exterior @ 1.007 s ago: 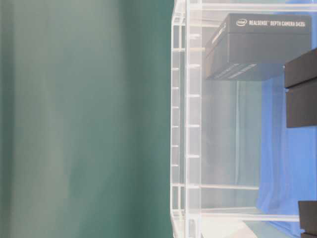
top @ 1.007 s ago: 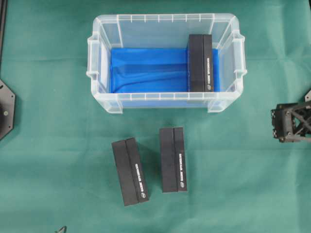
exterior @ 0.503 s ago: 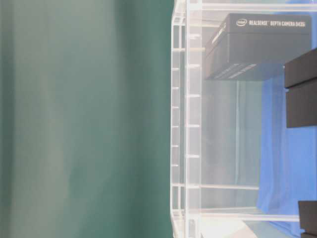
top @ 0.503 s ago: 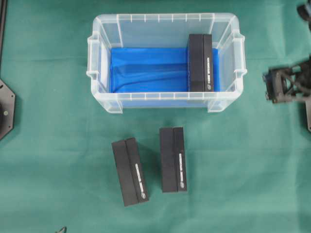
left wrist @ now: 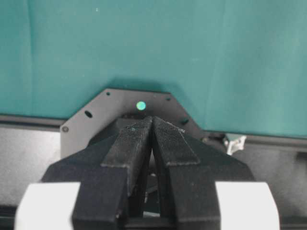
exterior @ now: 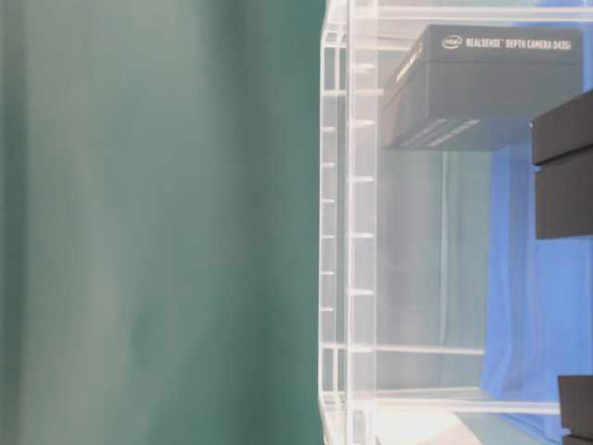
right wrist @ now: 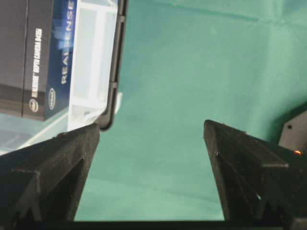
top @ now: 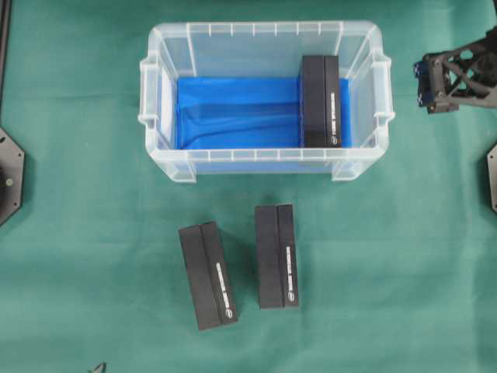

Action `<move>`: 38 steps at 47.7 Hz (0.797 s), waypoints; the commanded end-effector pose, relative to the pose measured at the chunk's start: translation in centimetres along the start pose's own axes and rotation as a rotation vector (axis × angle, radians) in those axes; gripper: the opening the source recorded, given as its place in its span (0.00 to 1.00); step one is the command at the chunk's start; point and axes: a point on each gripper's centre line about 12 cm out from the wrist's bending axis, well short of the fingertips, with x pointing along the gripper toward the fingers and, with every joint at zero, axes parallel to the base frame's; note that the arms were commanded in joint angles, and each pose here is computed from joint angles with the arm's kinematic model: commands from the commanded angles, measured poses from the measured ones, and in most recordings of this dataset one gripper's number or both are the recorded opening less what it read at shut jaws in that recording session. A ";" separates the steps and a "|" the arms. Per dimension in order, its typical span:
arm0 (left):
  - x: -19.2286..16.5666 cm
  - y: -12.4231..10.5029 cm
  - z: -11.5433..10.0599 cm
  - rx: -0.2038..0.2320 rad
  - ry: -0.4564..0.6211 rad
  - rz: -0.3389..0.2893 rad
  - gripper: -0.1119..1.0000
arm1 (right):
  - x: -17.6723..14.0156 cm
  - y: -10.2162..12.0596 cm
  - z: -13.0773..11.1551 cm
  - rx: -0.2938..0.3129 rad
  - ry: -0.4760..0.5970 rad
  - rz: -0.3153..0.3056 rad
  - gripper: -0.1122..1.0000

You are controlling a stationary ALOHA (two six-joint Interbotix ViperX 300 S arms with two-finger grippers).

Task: Take the box out of the case with the right arm.
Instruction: 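Open the right gripper and withdraw it to the right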

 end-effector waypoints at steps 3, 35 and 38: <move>-0.2 0.0 0.2 0.001 -0.007 0.002 0.10 | -0.5 0.0 0.2 0.017 0.001 0.013 0.90; -0.1 0.0 0.3 0.001 -0.004 0.002 0.10 | 0.5 2.3 0.1 0.080 0.001 0.043 0.94; -0.1 0.0 0.3 0.003 -0.004 0.002 0.10 | 0.9 3.6 0.2 0.076 0.000 0.068 0.94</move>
